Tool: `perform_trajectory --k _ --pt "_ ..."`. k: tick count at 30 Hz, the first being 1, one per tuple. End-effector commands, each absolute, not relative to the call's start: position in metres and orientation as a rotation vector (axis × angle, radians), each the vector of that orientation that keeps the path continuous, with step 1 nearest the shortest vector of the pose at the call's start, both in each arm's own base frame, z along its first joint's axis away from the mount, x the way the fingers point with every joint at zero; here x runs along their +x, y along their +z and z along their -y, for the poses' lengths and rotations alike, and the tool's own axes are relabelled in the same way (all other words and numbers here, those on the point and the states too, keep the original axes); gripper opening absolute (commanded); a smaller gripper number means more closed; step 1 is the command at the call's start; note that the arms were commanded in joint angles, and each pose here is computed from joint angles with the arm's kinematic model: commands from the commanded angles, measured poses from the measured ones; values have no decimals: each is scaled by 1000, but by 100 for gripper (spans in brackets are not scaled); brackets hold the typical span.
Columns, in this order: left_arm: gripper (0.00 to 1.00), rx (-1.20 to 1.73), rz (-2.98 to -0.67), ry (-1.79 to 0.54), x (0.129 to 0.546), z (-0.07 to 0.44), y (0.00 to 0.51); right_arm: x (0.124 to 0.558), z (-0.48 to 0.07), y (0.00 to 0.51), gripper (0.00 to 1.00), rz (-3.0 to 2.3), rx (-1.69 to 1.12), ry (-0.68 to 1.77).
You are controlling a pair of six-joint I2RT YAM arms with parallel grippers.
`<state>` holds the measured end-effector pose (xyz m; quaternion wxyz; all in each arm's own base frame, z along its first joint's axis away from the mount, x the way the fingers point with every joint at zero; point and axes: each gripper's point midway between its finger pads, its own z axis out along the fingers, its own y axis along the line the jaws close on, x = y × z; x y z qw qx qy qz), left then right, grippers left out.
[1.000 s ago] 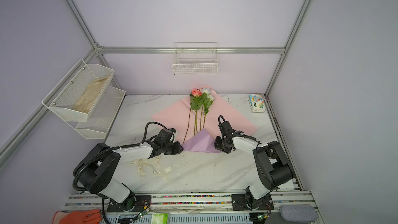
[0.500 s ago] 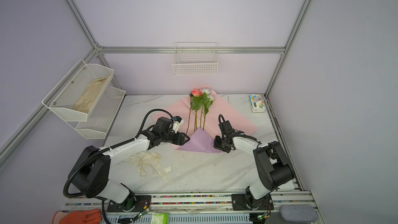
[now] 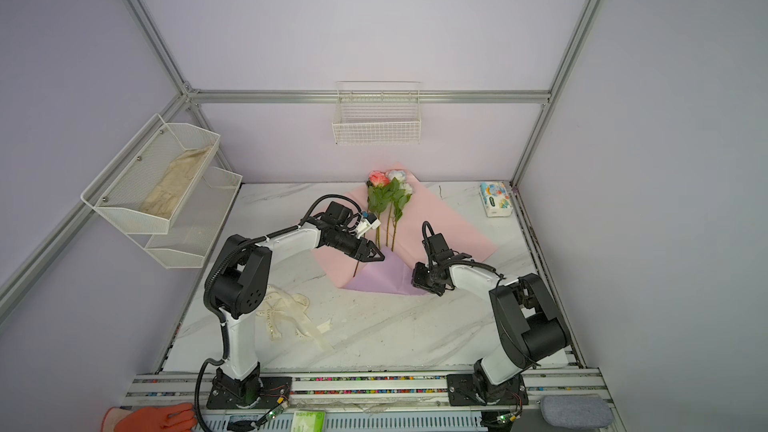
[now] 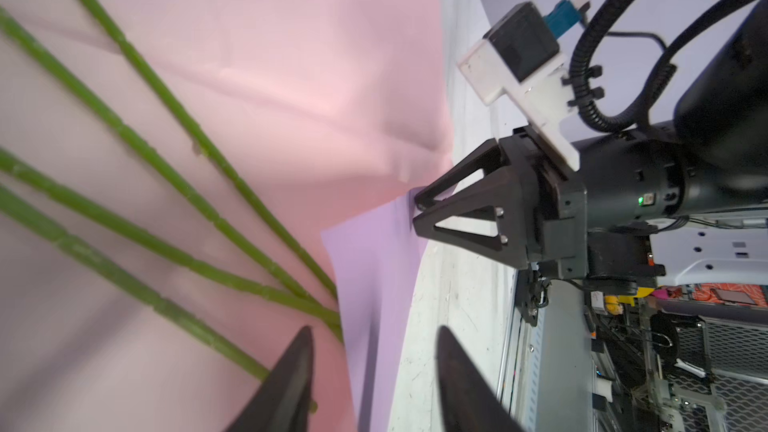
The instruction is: Tie the bouquet of fake flowers
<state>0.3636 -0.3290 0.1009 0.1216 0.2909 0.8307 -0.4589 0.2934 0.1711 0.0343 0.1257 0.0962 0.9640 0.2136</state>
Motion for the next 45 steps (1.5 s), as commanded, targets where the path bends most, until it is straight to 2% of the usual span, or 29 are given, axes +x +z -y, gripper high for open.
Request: perform_trajectory --k 1,4,5,12,17,28,34,38,45 --pt "27 933 -2296 -1458 369 343 134 294 -170 37 35 -2795 281 633" --pt "10 918 -2306 -1435 377 341 130 295 -171 41 35 -2794 275 632" --pt "7 909 -2306 -1411 381 340 130 297 -171 44 36 -2787 271 633" --pt "0 874 -2312 -1165 415 330 121 299 -182 71 38 -2713 254 758" --pt "0 858 -2317 -1125 427 331 111 296 -187 84 39 -2682 257 827" --pt "1 855 -2330 -1187 427 341 94 288 -207 87 39 -2675 215 954" --pt "2 912 -2271 -1269 421 358 112 288 -208 76 38 -2718 227 859" --pt "2 947 -2295 -1270 415 363 105 288 -198 69 36 -2738 258 773" --pt "4 961 -2360 -1234 413 368 88 284 -211 76 35 -2715 217 885"
